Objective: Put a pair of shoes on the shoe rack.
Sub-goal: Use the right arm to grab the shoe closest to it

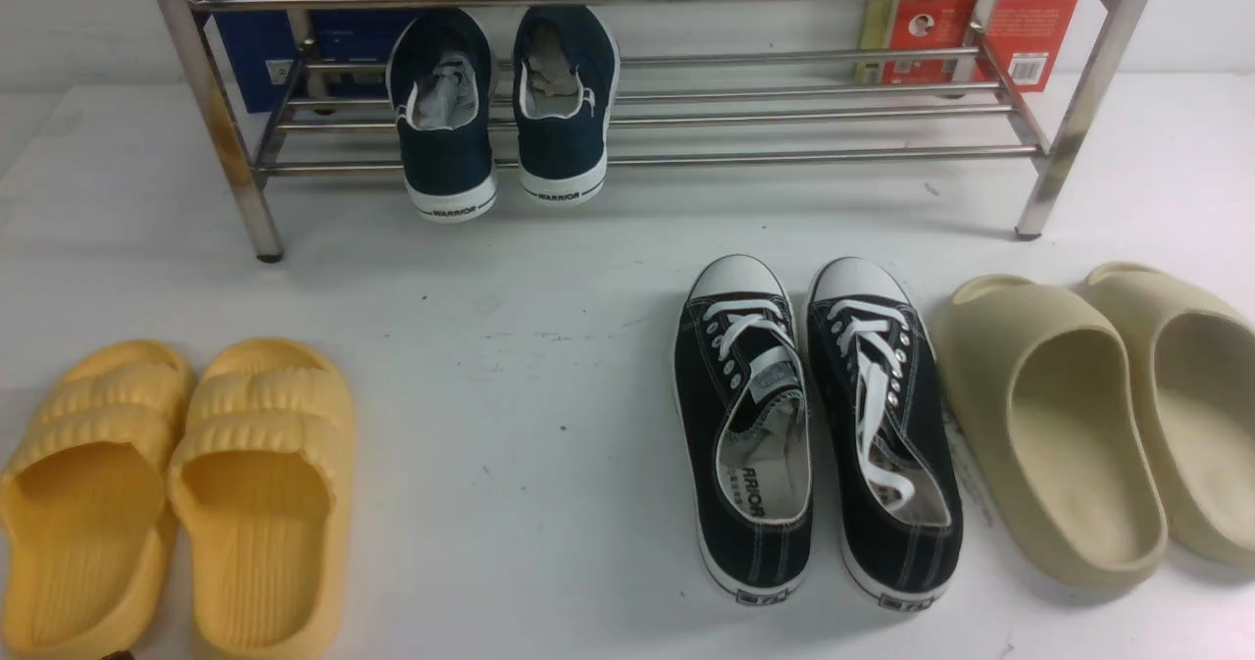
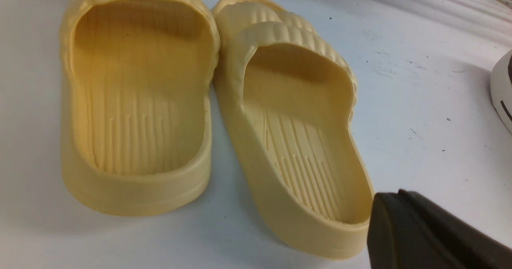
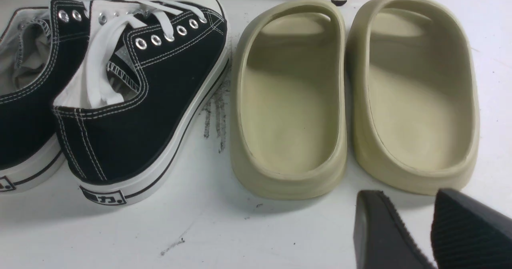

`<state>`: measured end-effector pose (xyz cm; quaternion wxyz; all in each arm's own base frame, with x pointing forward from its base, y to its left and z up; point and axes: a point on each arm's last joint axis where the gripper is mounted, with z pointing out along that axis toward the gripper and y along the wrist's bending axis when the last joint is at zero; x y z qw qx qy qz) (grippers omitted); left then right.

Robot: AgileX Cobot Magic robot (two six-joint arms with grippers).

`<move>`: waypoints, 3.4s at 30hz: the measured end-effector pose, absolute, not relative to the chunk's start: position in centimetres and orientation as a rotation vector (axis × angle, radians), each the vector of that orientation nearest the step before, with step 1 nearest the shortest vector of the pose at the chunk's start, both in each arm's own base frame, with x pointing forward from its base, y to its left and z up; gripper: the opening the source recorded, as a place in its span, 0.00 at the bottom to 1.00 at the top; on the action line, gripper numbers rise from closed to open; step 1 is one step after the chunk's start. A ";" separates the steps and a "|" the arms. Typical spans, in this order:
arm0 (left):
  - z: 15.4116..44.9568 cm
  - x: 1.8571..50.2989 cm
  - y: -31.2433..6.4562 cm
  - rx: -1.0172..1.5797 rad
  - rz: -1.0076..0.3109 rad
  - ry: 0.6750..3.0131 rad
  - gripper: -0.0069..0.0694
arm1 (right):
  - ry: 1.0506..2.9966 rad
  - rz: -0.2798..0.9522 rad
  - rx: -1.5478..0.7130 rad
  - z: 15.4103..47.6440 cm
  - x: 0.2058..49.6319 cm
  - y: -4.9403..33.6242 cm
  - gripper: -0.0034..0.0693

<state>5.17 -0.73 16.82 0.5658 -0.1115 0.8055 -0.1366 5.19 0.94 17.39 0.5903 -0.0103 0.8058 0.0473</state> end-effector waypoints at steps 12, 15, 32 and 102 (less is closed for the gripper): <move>16.8 5.2 -0.7 -0.262 -0.321 1.894 0.12 | 1.875 0.110 -0.024 17.4 5.2 0.9 0.38; 16.8 5.2 -0.7 -0.262 -0.321 1.894 0.13 | 1.875 0.110 -0.024 17.4 5.2 0.9 0.38; 16.8 5.2 -0.7 -0.262 -0.321 1.894 0.14 | 1.839 0.251 0.113 17.6 5.3 1.2 0.38; 16.8 5.2 -0.7 -0.262 -0.321 1.895 0.22 | 2.830 0.231 -0.411 23.7 26.9 23.7 0.64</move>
